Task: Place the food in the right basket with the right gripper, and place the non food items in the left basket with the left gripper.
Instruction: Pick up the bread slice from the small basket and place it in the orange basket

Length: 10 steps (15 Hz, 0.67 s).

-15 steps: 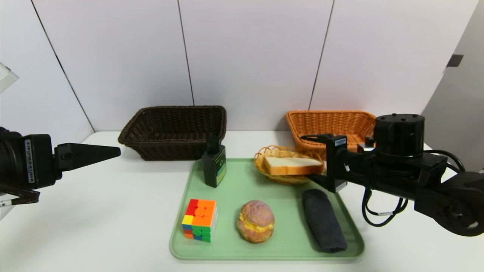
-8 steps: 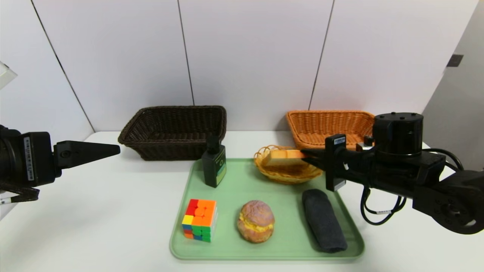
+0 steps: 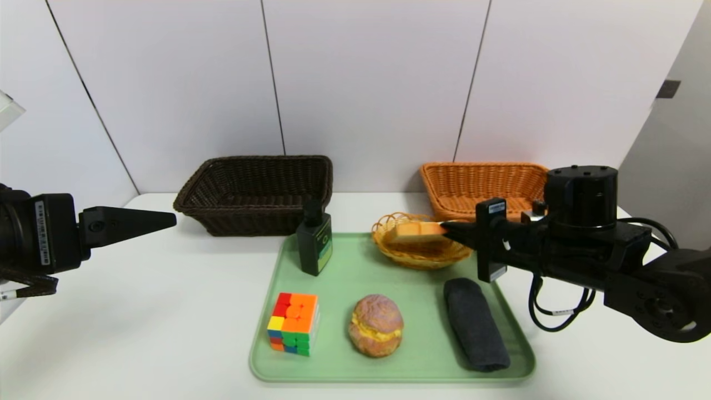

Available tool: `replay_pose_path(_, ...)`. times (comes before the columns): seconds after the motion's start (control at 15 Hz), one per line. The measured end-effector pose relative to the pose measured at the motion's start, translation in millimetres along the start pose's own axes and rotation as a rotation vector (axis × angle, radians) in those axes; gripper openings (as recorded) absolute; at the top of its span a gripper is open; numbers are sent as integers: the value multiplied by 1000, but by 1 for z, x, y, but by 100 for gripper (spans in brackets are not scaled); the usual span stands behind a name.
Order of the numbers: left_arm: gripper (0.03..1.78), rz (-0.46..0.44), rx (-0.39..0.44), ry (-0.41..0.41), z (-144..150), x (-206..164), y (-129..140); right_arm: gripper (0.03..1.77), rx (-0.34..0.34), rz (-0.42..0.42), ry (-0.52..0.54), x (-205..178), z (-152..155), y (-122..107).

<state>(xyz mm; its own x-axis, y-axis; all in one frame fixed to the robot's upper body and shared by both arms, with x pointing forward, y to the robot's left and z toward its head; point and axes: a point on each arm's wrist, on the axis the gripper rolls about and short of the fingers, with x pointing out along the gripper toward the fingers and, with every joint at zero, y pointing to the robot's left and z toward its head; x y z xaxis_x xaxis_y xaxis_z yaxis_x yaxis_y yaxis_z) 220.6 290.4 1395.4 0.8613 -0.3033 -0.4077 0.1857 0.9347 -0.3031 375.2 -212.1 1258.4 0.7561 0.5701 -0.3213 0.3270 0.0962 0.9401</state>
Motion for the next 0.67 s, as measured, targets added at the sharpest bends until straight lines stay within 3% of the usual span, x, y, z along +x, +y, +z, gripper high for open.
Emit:
replay_pose_path(0.4,169,7,1,10,1,4,0,5,7,-10,1,-11,-3,25)
replay_pose_path(0.67,169,8,1,22,0,8,0,5,3,29,20,-32,-6,51)
